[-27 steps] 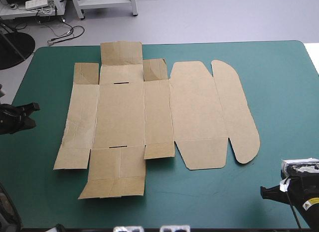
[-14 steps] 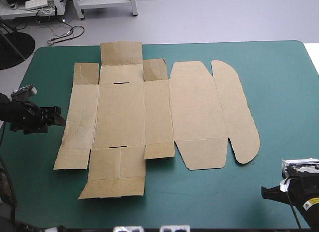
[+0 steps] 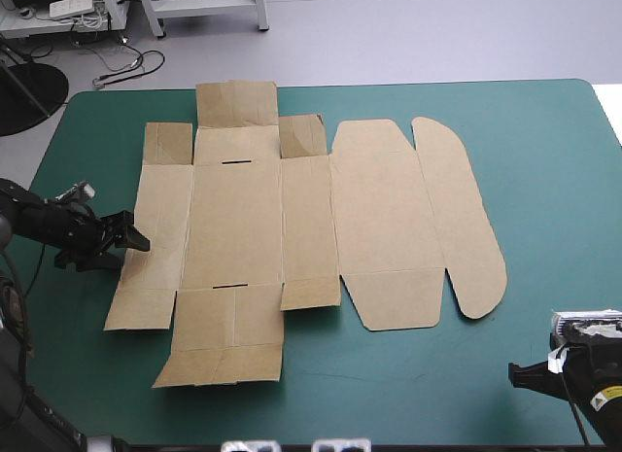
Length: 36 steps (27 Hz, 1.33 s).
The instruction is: Fold the box
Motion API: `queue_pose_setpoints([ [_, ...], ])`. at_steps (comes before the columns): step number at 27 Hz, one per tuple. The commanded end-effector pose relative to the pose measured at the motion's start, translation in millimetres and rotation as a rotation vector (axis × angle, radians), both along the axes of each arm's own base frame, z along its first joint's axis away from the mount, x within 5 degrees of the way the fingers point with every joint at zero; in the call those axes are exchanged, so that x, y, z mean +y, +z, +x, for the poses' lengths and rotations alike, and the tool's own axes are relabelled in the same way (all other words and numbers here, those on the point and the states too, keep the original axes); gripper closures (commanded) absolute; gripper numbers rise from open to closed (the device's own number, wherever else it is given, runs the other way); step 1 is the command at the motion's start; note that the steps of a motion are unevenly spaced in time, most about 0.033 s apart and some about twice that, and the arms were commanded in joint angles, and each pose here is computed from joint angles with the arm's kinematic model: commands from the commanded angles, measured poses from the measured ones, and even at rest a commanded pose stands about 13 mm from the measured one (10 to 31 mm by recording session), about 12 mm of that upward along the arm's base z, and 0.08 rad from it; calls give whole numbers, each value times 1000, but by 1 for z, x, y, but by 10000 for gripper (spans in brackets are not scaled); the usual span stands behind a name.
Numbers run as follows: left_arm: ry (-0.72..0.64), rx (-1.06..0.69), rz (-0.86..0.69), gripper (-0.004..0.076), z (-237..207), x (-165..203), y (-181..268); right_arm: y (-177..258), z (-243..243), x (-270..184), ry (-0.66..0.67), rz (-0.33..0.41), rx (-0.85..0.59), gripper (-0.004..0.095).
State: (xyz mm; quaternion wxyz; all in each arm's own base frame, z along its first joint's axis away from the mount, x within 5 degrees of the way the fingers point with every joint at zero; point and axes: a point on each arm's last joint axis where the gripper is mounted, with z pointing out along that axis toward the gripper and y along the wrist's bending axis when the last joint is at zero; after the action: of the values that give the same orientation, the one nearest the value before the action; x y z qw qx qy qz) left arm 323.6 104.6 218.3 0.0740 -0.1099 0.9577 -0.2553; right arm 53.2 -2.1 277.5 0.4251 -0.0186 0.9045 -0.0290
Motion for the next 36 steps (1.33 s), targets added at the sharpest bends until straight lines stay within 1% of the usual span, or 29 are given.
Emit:
queue_pose_setpoints([
  [1,-36,-9,-84,207,-2,-13,17,12,3,-1,-2,-12,-74,928],
  [6,-86,33,-151,207,1,-34,-2,12,3,-1,-3,-11,-74,928],
  [9,-118,-2,-186,207,5,-47,0,12,3,-1,-3,-11,-74,928],
  [14,-137,-10,-203,207,8,-57,1,12,3,-1,-3,-11,-74,928],
  [16,-137,-10,-203,229,8,-57,1,12,3,-1,-3,-11,-74,928],
  [18,-126,-3,-193,297,8,-56,0,12,3,-1,-3,-11,-74,928],
  [20,-128,-1,-181,414,8,-55,-1,12,3,-1,-2,-9,-74,928],
  [21,-129,0,-175,523,8,-55,-1,12,3,-1,-2,-9,-74,928],
  [22,-129,-1,-167,606,8,-54,-1,12,3,-1,-2,-9,-74,928],
  [23,-128,-2,-165,715,8,-54,-1,12,3,-1,-2,-9,-74,928],
  [27,-142,-23,-157,733,10,-54,1,12,3,-1,-2,-9,-74,928],
  [31,-215,-94,-120,733,15,-55,22,12,3,-1,-2,-9,-74,928],
  [33,-278,-145,-43,733,18,-60,40,12,3,0,-2,-7,-75,928],
  [36,-428,-217,127,733,20,-79,69,12,3,0,-2,-7,-75,928],
])
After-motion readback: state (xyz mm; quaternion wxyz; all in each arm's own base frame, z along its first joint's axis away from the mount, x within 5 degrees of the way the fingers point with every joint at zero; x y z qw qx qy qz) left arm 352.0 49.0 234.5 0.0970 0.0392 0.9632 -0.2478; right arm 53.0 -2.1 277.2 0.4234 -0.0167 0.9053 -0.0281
